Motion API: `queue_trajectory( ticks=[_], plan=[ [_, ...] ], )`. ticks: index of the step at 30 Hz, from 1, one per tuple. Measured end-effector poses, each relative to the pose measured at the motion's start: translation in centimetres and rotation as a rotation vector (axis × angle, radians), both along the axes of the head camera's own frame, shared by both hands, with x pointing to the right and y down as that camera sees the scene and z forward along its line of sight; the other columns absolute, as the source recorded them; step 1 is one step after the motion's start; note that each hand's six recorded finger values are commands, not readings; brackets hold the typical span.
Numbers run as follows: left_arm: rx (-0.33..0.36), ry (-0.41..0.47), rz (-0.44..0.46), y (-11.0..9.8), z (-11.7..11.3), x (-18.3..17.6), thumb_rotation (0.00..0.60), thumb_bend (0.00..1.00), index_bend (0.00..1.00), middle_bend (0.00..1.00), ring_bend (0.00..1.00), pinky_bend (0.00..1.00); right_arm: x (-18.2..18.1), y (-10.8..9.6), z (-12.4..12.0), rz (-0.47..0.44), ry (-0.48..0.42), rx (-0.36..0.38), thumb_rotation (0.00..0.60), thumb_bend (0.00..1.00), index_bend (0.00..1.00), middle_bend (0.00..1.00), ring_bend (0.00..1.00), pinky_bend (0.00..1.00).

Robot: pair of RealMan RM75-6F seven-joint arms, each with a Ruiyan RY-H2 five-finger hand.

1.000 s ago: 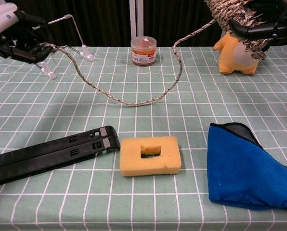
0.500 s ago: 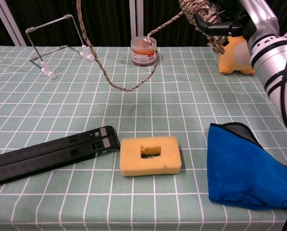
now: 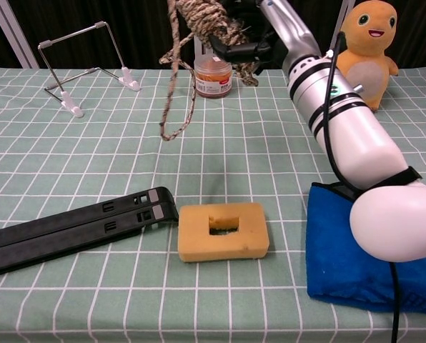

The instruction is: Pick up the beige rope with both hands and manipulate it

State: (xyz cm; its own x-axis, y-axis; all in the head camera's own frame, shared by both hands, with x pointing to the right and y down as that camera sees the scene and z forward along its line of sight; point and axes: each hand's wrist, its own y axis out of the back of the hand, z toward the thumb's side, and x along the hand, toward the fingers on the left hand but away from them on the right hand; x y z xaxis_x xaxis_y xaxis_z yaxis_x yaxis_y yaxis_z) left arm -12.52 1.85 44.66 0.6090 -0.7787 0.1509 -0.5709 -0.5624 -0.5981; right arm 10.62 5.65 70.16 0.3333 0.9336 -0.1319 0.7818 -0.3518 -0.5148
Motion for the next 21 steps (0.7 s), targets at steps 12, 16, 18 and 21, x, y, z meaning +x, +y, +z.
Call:
queue_trajectory(
  ticks=[12, 16, 18, 21],
  plan=[
    [-0.082, -0.029, -0.059, -6.6, 0.9, 3.6, 0.600, 0.47, 0.83, 0.83, 0.74, 0.84, -3.2, 2.4, -0.9, -0.204, -0.024, 0.034, 0.600, 0.62, 0.89, 0.68, 0.61, 0.76],
    [-0.104, -0.061, -0.125, -8.9, 2.3, 2.6, 0.600, 0.47, 0.83, 0.83, 0.74, 0.84, -2.7, 3.5, -1.7, -0.254, -0.049, 0.059, 0.600, 0.63, 0.89, 0.68, 0.61, 0.76],
    [-0.122, -0.082, -0.161, -9.9, 3.4, 1.7, 0.600, 0.47, 0.83, 0.83, 0.74, 0.84, -2.4, 3.8, -2.0, -0.266, -0.055, 0.075, 0.600, 0.63, 0.89, 0.68, 0.61, 0.76],
    [-0.154, -0.114, -0.211, -11.0, 5.1, 0.1, 0.600, 0.47, 0.83, 0.83, 0.75, 0.84, -1.6, 4.2, -2.9, -0.278, -0.067, 0.118, 0.600, 0.63, 0.89, 0.68, 0.61, 0.76]
  ],
)
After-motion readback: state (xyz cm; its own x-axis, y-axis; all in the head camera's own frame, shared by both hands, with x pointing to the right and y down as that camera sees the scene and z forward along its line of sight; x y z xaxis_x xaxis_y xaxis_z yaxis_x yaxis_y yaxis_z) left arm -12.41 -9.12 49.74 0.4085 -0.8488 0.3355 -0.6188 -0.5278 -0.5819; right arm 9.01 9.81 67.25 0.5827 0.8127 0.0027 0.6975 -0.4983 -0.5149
